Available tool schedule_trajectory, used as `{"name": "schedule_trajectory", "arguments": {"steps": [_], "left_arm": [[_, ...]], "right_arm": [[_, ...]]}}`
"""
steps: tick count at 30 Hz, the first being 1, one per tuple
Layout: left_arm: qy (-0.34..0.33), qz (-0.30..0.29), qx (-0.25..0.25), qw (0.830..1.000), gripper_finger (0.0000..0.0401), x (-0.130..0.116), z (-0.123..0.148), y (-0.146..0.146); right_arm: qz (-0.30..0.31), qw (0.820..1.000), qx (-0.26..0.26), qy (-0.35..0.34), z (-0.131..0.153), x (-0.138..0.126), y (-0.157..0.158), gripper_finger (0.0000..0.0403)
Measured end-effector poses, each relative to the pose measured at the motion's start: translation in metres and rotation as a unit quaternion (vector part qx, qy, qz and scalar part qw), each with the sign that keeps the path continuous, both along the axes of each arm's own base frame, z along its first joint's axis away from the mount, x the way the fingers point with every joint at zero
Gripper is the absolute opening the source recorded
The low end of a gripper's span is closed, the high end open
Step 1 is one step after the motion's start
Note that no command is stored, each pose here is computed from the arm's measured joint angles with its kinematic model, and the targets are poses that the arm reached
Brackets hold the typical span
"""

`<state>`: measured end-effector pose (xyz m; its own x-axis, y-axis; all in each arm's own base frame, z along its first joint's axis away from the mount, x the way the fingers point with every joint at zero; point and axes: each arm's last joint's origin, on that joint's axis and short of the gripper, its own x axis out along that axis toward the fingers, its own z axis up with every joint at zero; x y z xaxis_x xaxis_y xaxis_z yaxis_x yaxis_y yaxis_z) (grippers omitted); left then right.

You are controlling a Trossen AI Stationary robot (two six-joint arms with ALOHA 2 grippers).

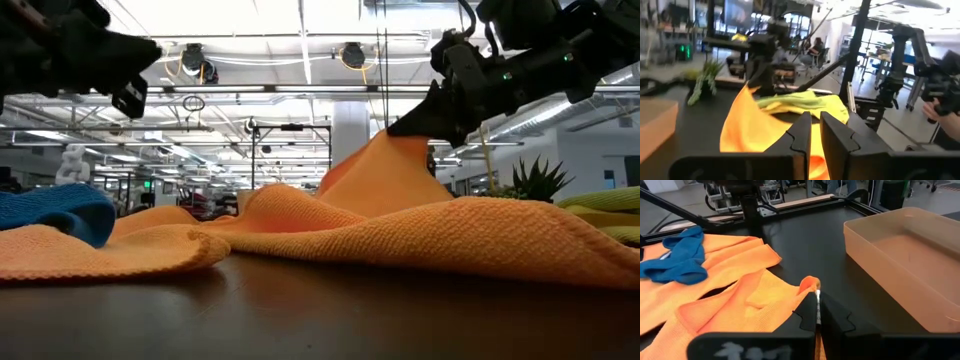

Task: Fold microfiber towels
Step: Fold the right orange towel

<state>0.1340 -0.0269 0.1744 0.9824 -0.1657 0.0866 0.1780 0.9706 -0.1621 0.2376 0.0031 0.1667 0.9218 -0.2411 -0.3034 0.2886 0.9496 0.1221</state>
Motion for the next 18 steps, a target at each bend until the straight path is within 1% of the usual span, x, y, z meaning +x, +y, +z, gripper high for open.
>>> {"name": "schedule_trajectory", "arguments": {"steps": [3, 6, 12, 18], "left_arm": [[0.007, 0.012, 0.025, 1.000, 0.0042, 0.006, 0.003, -0.008], [0.038, 0.037, 0.035, 0.998, 0.0042, 0.015, 0.006, -0.015], [0.110, 0.099, 0.069, 0.987, 0.0042, 0.049, 0.021, -0.028], [0.140, 0.102, 0.121, 0.977, 0.0045, 0.085, 0.027, -0.041]], "right_arm": [[0.000, 1.000, 0.000, 0.000, 0.000, 0.000, 0.000, 0.0000], [0.000, 1.000, 0.000, 0.000, 0.000, 0.000, 0.000, 0.0000], [-0.001, 1.000, 0.000, 0.000, 0.000, 0.000, 0.000, 0.0000], [0.000, 1.000, 0.002, 0.000, 0.000, 0.000, 0.000, 0.0000]]}}
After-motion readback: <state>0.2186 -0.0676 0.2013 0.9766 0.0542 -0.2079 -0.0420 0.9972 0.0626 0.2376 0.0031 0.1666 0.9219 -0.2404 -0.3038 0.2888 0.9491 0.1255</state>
